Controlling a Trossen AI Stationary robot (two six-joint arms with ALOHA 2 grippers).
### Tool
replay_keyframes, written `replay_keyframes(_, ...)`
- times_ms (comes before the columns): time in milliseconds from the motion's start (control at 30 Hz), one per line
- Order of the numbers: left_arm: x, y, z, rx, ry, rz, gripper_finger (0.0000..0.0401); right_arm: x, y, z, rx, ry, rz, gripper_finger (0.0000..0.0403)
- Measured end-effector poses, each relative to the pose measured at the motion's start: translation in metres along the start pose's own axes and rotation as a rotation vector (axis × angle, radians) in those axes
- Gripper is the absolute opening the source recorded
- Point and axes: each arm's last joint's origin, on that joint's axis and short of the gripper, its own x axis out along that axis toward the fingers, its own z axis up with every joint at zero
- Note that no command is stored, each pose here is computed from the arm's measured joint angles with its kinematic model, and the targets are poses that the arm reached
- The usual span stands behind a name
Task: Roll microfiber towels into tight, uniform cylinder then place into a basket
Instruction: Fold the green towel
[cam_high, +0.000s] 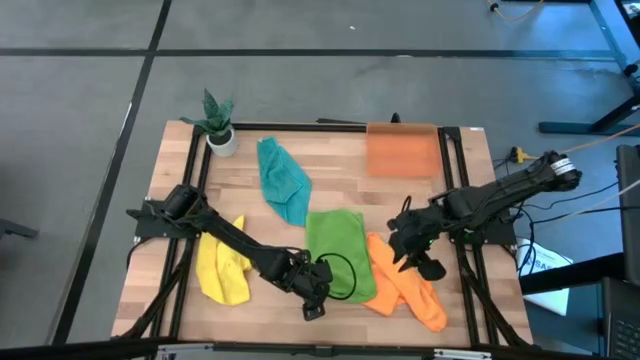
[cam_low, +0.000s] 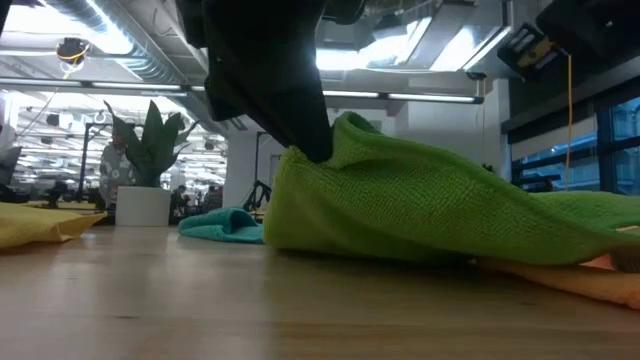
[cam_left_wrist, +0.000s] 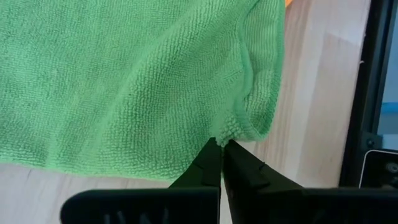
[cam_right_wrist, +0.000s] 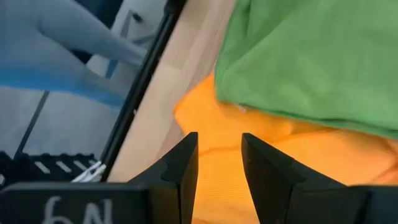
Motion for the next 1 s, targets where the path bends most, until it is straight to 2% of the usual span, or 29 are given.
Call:
replay_keyframes(467, 0.0, -0.001, -0.001, 0.007, 0.002, 0.0, 0.0, 0.058, 0.004, 0.01, -0.114, 0.057, 0.047, 0.0121)
replay_keyframes(800, -0.001, -0.002, -0.002, 0.009, 0.003, -0.001, 0.0, 0.064, 0.007, 0.014, -0.074, 0.03, 0.078, 0.0114)
replay_keyframes(1000, -0.001, -0.002, -0.002, 0.008, 0.003, -0.001, 0.0, 0.064, 0.007, 0.016, -0.133, 0.011, 0.081, 0.0118)
